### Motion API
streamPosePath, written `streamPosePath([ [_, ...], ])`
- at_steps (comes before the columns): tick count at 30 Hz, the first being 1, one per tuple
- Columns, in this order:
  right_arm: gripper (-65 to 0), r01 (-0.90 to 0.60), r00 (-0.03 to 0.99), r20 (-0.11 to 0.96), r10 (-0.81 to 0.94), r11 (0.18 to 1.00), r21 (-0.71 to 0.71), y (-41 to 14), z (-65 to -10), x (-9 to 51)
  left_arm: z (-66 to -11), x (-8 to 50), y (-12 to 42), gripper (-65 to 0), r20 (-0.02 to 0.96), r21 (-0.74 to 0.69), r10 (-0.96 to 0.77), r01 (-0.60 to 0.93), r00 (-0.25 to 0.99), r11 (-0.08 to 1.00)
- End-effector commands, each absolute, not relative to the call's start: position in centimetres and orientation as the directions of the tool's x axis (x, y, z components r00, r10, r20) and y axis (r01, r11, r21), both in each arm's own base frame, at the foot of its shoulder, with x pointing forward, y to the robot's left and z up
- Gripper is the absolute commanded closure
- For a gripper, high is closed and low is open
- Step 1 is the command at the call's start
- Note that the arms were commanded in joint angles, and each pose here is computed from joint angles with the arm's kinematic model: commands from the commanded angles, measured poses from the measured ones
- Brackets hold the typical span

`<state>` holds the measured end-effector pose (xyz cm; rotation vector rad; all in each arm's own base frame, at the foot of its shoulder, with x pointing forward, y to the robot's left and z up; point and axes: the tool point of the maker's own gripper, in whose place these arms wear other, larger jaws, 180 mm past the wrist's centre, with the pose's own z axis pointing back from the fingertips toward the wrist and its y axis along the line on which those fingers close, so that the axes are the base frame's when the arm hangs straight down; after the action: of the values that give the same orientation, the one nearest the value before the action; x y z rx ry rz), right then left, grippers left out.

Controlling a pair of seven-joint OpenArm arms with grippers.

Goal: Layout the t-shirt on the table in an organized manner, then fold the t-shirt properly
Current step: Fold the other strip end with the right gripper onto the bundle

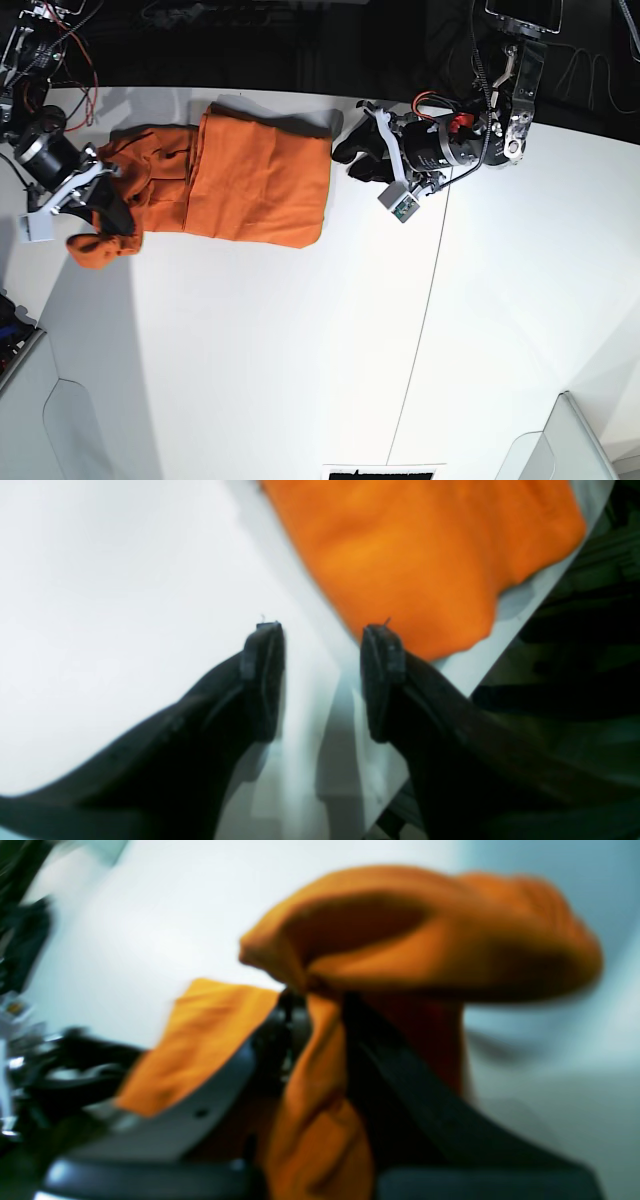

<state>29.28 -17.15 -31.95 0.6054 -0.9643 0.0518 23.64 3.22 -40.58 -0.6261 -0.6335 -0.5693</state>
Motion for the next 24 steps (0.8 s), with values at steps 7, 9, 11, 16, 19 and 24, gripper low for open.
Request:
streamPosePath([
  [7,0.0,-0.455,0.627,0.772,-0.102,0.757,0.470,-6.6,-33.6,28.5,-40.3,23.8,1.2,-28.6,0.695,-0.362,-0.274,0.653,0.665,0.665],
  [9,-19.0,-0.499,0.639,0.767,-0.061,0.726,0.473,-4.1,-33.9,27.9,-40.3,23.9,1.0,-28.6,0.697,-0.366,-0.269,0.653,0.665,0.663],
  [11,-35.1,-0.542,0.638,0.769,-0.039,0.687,0.484,-2.0,-33.7,27.4,-40.3,23.9,1.0,-28.6,0.698,-0.366,-0.269,0.653,0.664,0.663],
  [16,-37.5,-0.614,0.621,0.784,-0.014,0.614,0.497,1.7,-32.8,26.4,-40.3,23.9,1.2,-28.6,0.696,-0.363,-0.272,0.652,0.665,0.665],
  [19,-37.5,-0.646,0.594,0.804,0.011,0.603,0.468,3.2,-31.9,26.2,-40.3,23.9,1.3,-28.6,0.695,-0.361,-0.275,0.653,0.664,0.666],
  [24,-37.5,-0.677,0.534,0.845,0.020,0.609,0.414,3.8,-29.9,26.5,-40.3,23.9,1.3,-28.6,0.696,-0.361,-0.274,0.653,0.664,0.666],
])
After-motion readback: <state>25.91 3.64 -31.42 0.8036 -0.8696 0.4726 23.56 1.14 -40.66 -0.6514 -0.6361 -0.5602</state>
